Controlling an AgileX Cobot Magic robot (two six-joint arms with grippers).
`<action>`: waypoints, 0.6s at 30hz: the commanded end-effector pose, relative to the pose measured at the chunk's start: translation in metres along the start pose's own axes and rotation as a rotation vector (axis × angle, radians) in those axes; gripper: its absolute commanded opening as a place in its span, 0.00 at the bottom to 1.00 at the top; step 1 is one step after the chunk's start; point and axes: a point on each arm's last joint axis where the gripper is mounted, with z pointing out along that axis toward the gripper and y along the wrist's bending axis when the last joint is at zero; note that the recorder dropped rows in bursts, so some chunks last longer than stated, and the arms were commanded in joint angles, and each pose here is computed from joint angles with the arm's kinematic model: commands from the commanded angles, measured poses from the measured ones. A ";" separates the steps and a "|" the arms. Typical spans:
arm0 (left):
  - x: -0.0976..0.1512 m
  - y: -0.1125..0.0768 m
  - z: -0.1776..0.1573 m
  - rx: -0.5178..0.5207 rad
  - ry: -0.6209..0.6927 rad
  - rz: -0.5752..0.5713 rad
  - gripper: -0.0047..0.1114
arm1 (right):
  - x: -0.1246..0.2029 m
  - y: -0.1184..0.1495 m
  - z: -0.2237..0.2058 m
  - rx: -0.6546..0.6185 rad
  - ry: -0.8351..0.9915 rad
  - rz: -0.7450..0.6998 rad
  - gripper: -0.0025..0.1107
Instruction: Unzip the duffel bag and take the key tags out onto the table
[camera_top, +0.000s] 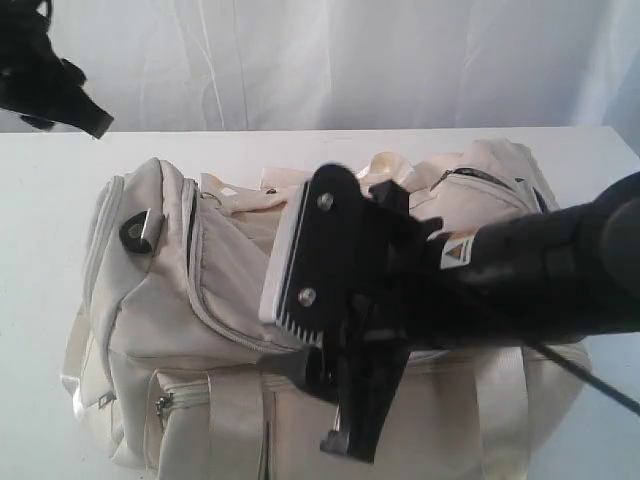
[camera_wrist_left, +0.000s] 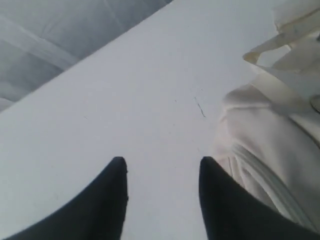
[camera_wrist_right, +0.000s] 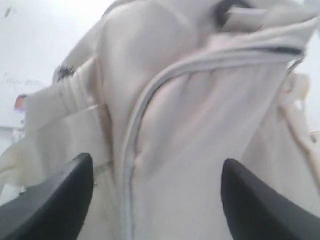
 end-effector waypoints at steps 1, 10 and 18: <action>0.025 -0.003 -0.041 0.165 0.151 -0.008 0.28 | -0.016 -0.008 -0.020 0.089 -0.094 0.041 0.58; 0.091 -0.032 -0.077 0.473 0.180 0.063 0.04 | -0.010 -0.006 -0.007 -0.049 0.126 0.289 0.47; 0.145 -0.050 -0.067 0.481 0.199 -0.007 0.04 | -0.020 -0.015 0.011 -0.093 0.194 0.289 0.45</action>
